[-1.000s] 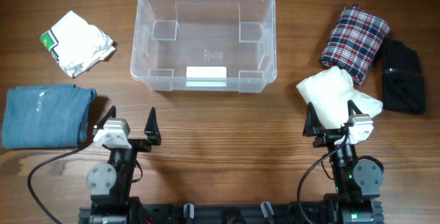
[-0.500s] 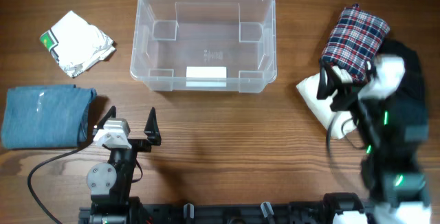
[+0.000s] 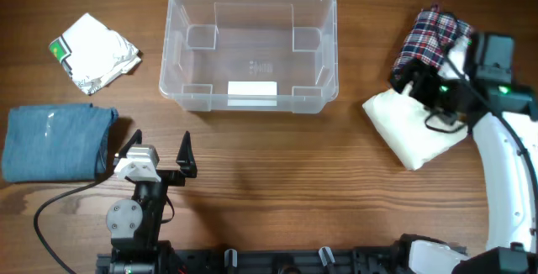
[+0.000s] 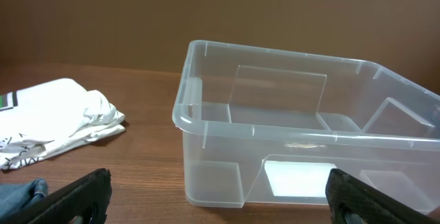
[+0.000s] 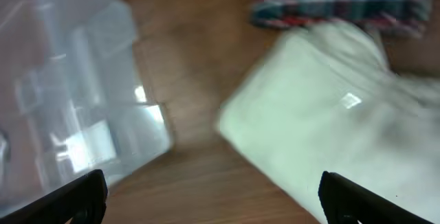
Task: Pack container
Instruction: 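Reach the right gripper to the cream cloth and grasp it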
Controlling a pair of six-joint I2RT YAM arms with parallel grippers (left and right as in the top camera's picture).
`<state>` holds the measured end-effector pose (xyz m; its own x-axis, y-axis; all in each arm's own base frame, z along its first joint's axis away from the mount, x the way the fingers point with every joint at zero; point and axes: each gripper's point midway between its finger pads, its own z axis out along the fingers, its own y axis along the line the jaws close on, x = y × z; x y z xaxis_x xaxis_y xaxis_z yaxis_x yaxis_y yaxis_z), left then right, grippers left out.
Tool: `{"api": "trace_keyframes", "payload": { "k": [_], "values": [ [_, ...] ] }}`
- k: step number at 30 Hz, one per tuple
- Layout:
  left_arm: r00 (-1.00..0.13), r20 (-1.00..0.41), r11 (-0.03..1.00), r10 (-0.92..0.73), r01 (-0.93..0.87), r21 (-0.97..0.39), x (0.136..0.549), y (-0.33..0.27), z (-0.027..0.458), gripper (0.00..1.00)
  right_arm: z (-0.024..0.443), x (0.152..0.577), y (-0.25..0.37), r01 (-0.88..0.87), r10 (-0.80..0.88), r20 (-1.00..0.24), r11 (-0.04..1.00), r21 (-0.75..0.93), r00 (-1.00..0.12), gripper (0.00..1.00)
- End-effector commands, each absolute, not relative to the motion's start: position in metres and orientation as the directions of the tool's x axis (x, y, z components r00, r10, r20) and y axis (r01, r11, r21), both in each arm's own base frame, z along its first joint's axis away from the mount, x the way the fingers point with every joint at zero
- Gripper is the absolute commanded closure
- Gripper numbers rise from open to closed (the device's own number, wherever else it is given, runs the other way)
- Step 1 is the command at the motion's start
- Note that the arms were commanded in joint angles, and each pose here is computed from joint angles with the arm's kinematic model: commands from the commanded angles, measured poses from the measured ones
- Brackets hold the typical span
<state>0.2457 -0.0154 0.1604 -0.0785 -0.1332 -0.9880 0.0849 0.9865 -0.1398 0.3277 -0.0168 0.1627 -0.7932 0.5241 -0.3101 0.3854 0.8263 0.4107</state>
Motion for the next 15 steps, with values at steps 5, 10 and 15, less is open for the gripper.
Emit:
{"api": "trace_keyframes", "payload": {
  "k": [5, 10, 15],
  "values": [
    [-0.082, -0.987, 0.984, -0.135, 0.102, -0.143, 0.245, -0.019, 0.159, 0.0, 0.159, 0.24, -0.096, 0.666, 0.789, -0.222, 0.607, 0.433, -0.574, 0.0],
    [-0.082, -0.987, 0.984, -0.135, 0.102, -0.143, 0.245, -0.019, 0.159, 0.0, 0.118, 0.204, -0.12, 0.762, 0.869, -0.183, 0.492, 0.42, -0.46, 0.0],
    [-0.082, -0.987, 0.984, -0.135, 0.102, -0.143, 0.245, -0.019, 0.159, 0.0, 0.068, 0.219, -0.114, 0.723, 0.882, -0.15, 0.454, 0.521, -0.446, 0.0]
  ]
}}
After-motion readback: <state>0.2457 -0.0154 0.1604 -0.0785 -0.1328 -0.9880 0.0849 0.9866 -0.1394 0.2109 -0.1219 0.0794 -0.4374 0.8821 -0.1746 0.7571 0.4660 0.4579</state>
